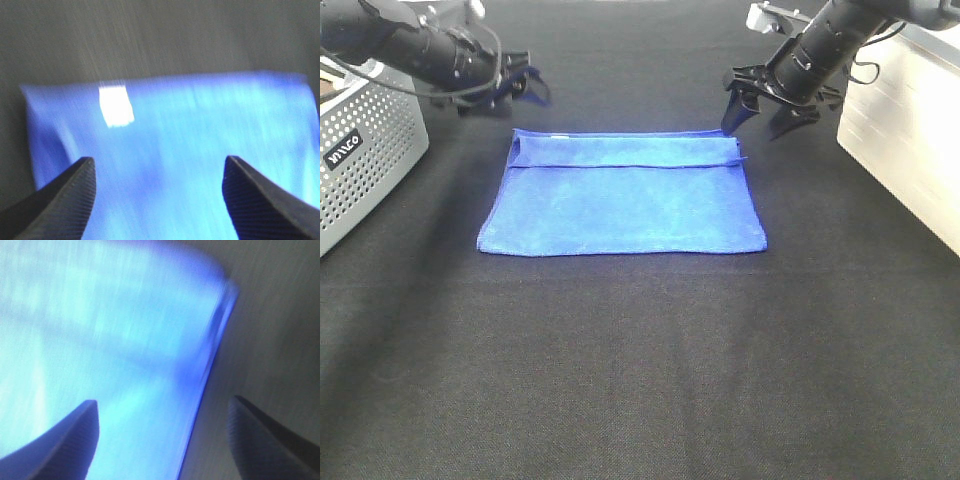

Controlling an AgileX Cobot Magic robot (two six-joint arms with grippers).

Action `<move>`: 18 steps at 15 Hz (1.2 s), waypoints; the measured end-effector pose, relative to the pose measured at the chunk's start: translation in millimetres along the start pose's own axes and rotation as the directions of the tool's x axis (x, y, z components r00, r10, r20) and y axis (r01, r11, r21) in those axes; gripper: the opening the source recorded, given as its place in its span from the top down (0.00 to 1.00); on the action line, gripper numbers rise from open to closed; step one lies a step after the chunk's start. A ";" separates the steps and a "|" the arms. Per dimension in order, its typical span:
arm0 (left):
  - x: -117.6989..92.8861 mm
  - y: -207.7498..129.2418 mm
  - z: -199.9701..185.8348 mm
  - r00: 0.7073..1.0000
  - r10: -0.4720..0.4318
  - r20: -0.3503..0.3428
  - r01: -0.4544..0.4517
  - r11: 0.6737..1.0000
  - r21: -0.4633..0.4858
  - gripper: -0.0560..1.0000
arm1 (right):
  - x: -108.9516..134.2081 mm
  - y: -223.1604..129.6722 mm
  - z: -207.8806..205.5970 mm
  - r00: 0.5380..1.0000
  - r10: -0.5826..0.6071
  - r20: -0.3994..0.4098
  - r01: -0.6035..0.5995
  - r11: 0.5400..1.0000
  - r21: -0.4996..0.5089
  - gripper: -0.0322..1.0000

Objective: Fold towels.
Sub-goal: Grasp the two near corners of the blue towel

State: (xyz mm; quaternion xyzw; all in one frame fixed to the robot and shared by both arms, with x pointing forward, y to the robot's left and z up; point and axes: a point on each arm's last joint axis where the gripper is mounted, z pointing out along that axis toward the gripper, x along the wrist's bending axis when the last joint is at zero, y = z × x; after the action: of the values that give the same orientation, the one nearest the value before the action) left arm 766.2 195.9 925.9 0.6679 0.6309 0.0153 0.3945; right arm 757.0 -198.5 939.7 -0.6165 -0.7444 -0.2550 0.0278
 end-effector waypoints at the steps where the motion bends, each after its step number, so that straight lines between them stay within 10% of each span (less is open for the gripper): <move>1: 0.1 -4.5 -0.1 1.000 -0.027 -0.003 0.028 0.998 0.050 0.31 | 0.8 -3.6 -0.1 1.000 0.018 -0.008 -0.018 0.999 0.039 0.31; 4: 2.0 -18.2 -7.0 0.996 -0.051 -0.076 0.065 0.979 0.193 0.31 | 3.1 -10.7 -3.9 0.998 0.059 -0.013 -0.057 0.993 0.104 0.31; 18: 23.5 -111.2 -39.0 0.916 -0.277 -0.289 0.342 0.917 0.206 0.33 | -4.5 -101.9 1.5 0.990 0.135 0.049 -0.141 0.979 0.146 0.31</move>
State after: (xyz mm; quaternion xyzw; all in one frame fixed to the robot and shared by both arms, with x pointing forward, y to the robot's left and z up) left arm 658.4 223.9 880.7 0.5959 0.7712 -0.0429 0.2197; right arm 663.5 -213.1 901.6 -0.6678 -0.7171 -0.1839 0.0772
